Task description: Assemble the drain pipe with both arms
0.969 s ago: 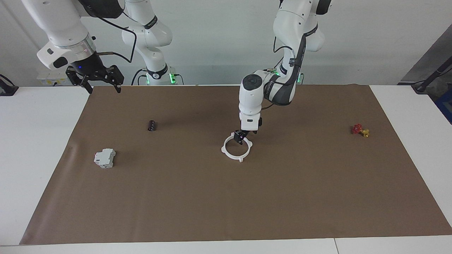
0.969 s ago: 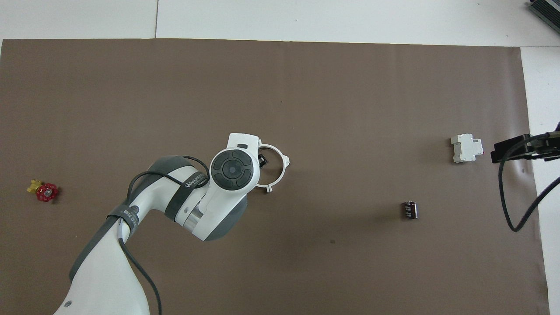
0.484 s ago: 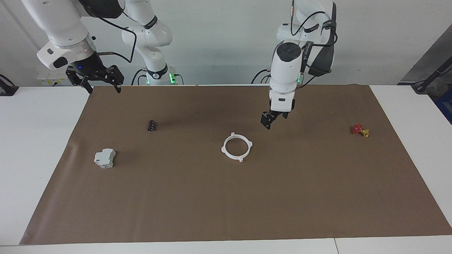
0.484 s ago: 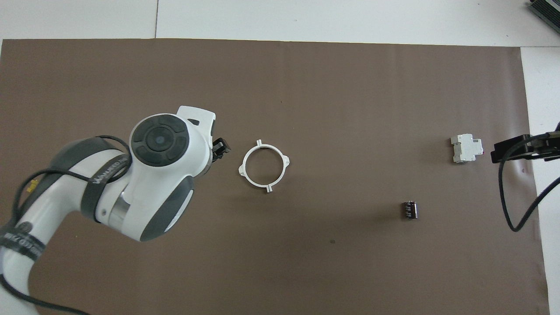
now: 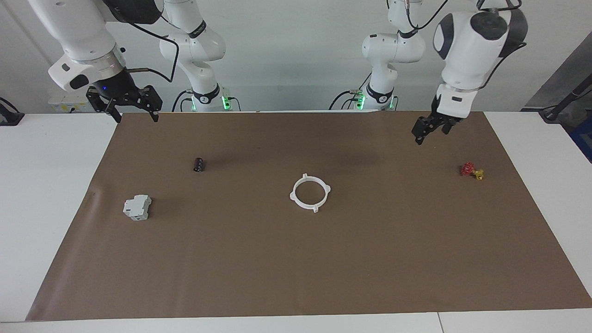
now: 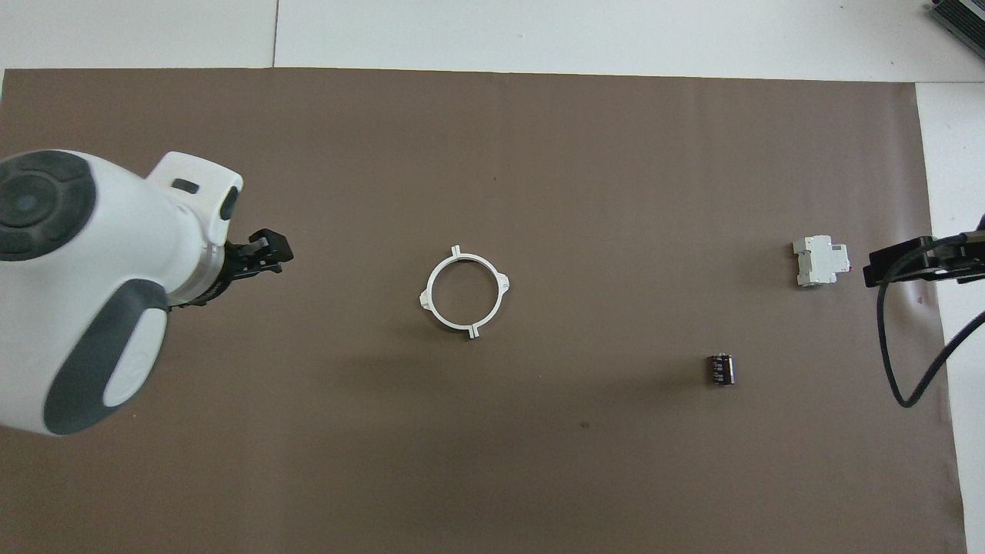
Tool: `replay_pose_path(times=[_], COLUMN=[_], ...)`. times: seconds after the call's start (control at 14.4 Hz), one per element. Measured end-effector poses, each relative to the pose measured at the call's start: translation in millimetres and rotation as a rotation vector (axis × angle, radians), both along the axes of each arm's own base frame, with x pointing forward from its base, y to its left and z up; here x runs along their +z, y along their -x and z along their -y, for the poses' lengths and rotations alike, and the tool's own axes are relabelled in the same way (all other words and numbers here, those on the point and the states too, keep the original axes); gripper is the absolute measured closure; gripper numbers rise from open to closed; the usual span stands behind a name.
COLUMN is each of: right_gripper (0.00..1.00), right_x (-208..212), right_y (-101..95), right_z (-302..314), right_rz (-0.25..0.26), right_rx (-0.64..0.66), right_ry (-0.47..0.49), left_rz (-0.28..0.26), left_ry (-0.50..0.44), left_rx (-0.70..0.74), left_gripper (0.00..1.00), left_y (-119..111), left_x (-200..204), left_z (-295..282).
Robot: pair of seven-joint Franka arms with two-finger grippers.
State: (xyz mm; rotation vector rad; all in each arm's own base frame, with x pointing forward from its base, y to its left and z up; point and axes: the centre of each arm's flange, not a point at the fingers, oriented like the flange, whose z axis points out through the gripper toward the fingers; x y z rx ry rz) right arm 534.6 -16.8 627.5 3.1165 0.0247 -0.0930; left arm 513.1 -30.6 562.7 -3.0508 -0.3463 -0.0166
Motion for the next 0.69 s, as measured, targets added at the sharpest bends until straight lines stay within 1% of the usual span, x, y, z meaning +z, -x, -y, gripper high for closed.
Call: replay_pose_path(times=[0.14,0.28,0.42,0.69], right_gripper=[0.00,0.00,0.00,0.00], right_x=[0.0,0.0,0.0,0.0], right_y=[0.0,0.0,0.0,0.0], right_z=[0.0,0.0,0.0,0.0], right_rz=[0.000,0.000,0.000,0.000], right_rx=[0.000,0.000,0.000,0.000], right_ry=[0.000,0.000,0.000,0.000], left_rz=[-0.010,-0.019,-0.025,-0.017], left_ry=[0.003,0.006,0.008,0.007], left_rx=[-0.065,-0.134,-0.176,-0.181], left_gripper=[0.00,0.00,0.00,0.00], left_y=[6.5,8.9,9.6,8.8], left_x=[9.2,10.1,9.5,10.0], left_z=[-47.1,-70.6,-76.7,-77.1])
